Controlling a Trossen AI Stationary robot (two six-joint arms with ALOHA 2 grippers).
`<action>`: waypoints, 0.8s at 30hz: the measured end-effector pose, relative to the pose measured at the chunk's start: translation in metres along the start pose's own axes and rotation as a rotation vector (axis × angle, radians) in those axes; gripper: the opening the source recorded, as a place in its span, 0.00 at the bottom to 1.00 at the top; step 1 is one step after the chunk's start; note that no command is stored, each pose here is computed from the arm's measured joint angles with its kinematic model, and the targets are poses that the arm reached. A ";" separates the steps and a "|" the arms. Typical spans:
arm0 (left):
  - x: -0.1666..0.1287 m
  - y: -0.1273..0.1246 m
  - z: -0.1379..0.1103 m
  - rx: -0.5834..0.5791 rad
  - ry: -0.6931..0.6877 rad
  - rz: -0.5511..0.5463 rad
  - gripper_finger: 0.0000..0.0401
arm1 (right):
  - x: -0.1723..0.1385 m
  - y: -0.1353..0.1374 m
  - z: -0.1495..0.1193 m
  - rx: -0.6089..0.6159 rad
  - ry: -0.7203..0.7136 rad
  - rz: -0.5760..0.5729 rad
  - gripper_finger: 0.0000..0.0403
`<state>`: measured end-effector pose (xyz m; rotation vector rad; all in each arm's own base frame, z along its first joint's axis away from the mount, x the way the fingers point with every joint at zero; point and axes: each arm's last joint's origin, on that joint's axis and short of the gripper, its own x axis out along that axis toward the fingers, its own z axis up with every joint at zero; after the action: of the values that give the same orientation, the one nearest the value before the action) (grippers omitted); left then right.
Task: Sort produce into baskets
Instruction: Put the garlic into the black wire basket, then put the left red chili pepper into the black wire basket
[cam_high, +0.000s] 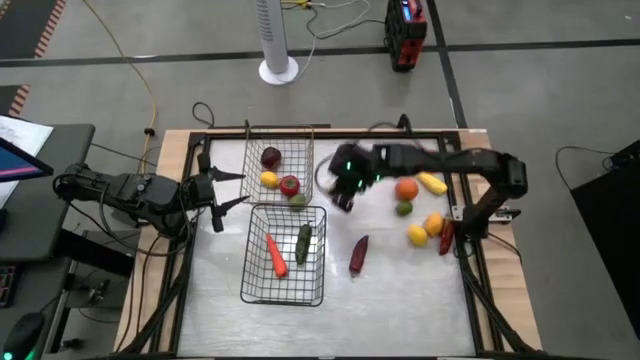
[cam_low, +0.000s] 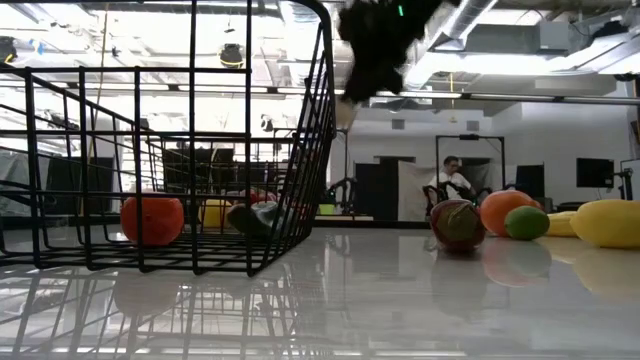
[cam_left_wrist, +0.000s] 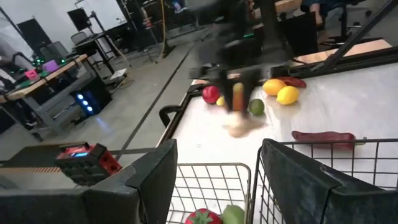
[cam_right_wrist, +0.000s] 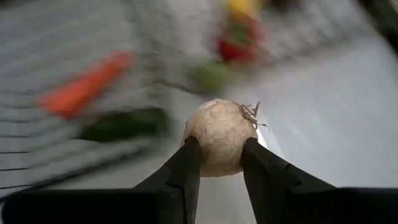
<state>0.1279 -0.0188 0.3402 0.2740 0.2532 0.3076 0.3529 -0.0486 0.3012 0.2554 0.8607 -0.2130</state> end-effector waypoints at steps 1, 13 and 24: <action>0.000 0.000 0.000 0.000 0.000 0.000 0.56 | 0.000 0.014 0.000 -0.038 -0.029 0.031 0.34; 0.000 0.000 0.001 -0.006 -0.011 0.002 0.56 | -0.003 0.093 -0.010 -0.289 -0.170 0.157 0.45; 0.000 0.000 0.001 -0.010 -0.006 0.000 0.56 | 0.020 0.087 -0.024 -0.288 0.091 0.084 0.78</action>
<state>0.1281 -0.0189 0.3409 0.2645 0.2457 0.3084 0.3736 0.0397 0.2822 0.0320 0.9568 0.0018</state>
